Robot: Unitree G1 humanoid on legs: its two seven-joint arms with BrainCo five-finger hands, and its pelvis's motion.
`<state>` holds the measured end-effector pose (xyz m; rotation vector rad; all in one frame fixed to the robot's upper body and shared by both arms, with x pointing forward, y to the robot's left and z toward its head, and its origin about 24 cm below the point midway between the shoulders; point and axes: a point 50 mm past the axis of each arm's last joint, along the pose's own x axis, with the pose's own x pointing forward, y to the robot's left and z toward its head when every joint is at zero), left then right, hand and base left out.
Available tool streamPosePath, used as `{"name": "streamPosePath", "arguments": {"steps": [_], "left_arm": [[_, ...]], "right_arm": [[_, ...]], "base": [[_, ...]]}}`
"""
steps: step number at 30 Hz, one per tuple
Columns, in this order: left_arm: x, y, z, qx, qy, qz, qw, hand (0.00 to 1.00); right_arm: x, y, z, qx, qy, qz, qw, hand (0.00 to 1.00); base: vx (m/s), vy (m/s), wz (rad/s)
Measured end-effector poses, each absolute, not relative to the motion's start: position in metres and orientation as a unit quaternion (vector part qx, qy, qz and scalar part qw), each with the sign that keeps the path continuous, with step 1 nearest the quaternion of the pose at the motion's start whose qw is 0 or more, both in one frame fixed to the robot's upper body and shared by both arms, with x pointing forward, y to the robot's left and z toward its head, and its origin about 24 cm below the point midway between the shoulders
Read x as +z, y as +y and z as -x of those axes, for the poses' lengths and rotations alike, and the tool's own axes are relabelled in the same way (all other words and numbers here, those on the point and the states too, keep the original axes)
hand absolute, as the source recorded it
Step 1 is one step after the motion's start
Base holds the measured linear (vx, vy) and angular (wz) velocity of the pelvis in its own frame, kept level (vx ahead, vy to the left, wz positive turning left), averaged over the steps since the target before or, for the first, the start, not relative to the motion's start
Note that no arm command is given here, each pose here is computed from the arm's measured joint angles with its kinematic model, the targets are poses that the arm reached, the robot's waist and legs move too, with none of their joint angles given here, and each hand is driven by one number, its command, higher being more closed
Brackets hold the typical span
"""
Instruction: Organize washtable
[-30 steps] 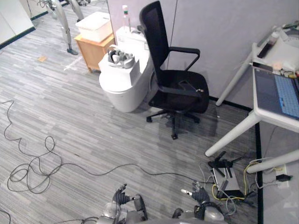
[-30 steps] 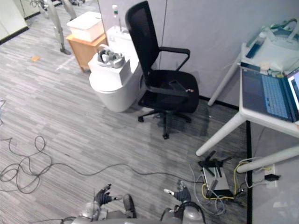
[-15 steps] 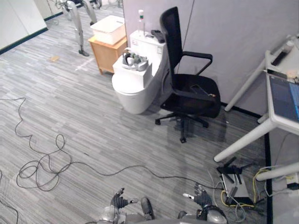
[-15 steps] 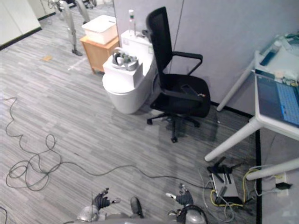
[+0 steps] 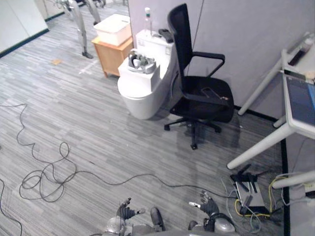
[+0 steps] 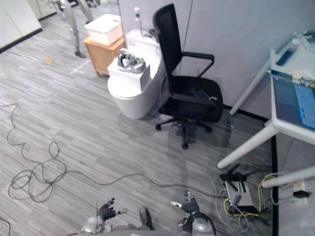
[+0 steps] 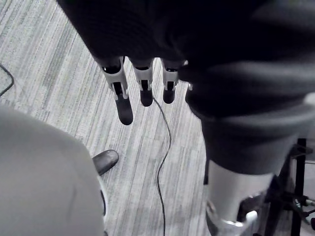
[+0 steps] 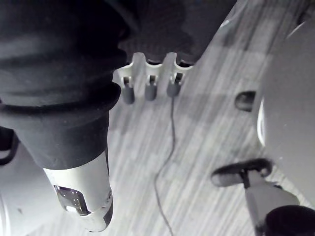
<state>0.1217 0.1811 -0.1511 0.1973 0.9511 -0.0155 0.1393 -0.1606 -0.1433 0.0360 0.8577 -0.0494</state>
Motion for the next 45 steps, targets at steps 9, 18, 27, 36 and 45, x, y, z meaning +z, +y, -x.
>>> {"name": "streamPosePath", "arguments": {"steps": [9, 18, 27, 36, 45], "left_arm": [[-0.149, 0.181, -0.126, -0.006, 0.450, -0.094, 0.888, 0.00], [-0.146, 0.171, -0.137, 0.001, 0.433, -0.070, 0.899, 0.00], [-0.151, 0.165, -0.129, -0.011, 0.451, -0.071, 0.889, 0.00], [-0.152, 0.169, -0.125, -0.020, 0.455, -0.089, 0.886, 0.00], [-0.151, 0.178, -0.126, -0.013, 0.454, -0.095, 0.886, 0.00]], "right_arm": [[-0.143, -0.162, -0.140, -0.023, 0.416, -0.015, 0.909, 0.00], [-0.139, -0.170, -0.150, -0.023, 0.404, 0.001, 0.915, 0.00], [-0.134, -0.184, -0.145, -0.053, 0.388, -0.002, 0.920, 0.00], [-0.139, -0.171, -0.141, -0.043, 0.400, -0.019, 0.915, 0.00], [-0.140, -0.169, -0.143, -0.038, 0.409, -0.018, 0.911, 0.00]], "base": [[0.07, -0.046, 0.31], [-0.06, -0.117, 0.51], [-0.09, 0.017, 0.26], [-0.03, 0.013, 0.03], [0.00, 0.025, 0.00]]}}
